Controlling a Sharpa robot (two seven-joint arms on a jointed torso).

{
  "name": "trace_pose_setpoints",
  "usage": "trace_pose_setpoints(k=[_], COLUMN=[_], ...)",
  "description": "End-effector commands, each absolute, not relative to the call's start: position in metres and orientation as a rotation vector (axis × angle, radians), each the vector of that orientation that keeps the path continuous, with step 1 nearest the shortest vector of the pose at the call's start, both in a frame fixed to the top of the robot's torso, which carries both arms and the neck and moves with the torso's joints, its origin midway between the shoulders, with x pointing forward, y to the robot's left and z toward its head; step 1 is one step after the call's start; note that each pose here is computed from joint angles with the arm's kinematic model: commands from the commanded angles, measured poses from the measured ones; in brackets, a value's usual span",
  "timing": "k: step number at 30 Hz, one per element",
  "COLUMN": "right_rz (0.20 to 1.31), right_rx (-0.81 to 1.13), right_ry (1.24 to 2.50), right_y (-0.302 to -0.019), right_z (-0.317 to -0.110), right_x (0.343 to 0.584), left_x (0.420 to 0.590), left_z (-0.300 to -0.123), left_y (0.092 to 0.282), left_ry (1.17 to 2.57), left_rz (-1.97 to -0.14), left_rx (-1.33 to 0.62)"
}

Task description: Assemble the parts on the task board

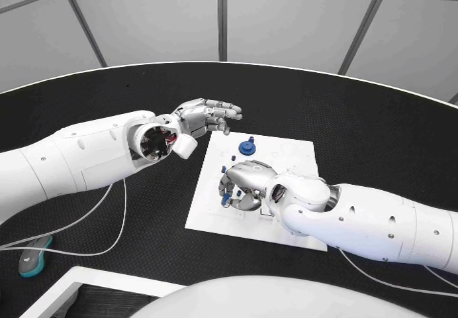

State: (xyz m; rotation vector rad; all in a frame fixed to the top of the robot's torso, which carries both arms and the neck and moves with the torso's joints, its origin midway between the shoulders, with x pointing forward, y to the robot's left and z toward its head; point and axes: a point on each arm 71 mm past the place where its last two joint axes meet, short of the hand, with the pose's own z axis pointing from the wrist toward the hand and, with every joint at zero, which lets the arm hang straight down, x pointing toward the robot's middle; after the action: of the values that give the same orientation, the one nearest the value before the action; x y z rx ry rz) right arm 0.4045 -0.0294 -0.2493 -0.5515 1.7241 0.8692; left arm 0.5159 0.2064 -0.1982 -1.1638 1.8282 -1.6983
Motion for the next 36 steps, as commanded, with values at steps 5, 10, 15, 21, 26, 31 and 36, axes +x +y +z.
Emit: trace_pose_setpoints(k=[5, 10, 15, 21, 26, 31, 36], right_rz=[0.853, 0.848, 0.844, 0.838, 0.836, 0.835, 0.834], right_rx=[-0.551, -0.551, -0.55, -0.549, -0.549, -0.548, -0.547], right_ry=[1.741, 1.746, 1.751, 1.758, 1.763, 1.767, 1.771], right_y=[-0.032, -0.033, -0.033, -0.034, -0.033, -0.033, -0.032], right_z=[-0.254, -0.255, -0.257, -0.259, -0.262, -0.264, -0.266], right_x=[0.407, 0.407, 0.408, 0.409, 0.41, 0.41, 0.41], left_x=[0.516, 0.516, 0.516, 0.516, 0.516, 0.516, 0.516], left_z=[-0.198, -0.198, -0.198, -0.198, -0.198, -0.198, -0.198], left_y=[0.208, 0.208, 0.208, 0.208, 0.208, 0.208, 0.208], left_ry=[1.827, 1.827, 1.827, 1.827, 1.826, 1.826, 1.827], left_rz=[-1.696, -1.696, -1.696, -1.695, -1.694, -1.694, -1.695], left_rx=[-1.165, -1.165, -1.165, -1.166, -1.166, -1.167, -1.166])
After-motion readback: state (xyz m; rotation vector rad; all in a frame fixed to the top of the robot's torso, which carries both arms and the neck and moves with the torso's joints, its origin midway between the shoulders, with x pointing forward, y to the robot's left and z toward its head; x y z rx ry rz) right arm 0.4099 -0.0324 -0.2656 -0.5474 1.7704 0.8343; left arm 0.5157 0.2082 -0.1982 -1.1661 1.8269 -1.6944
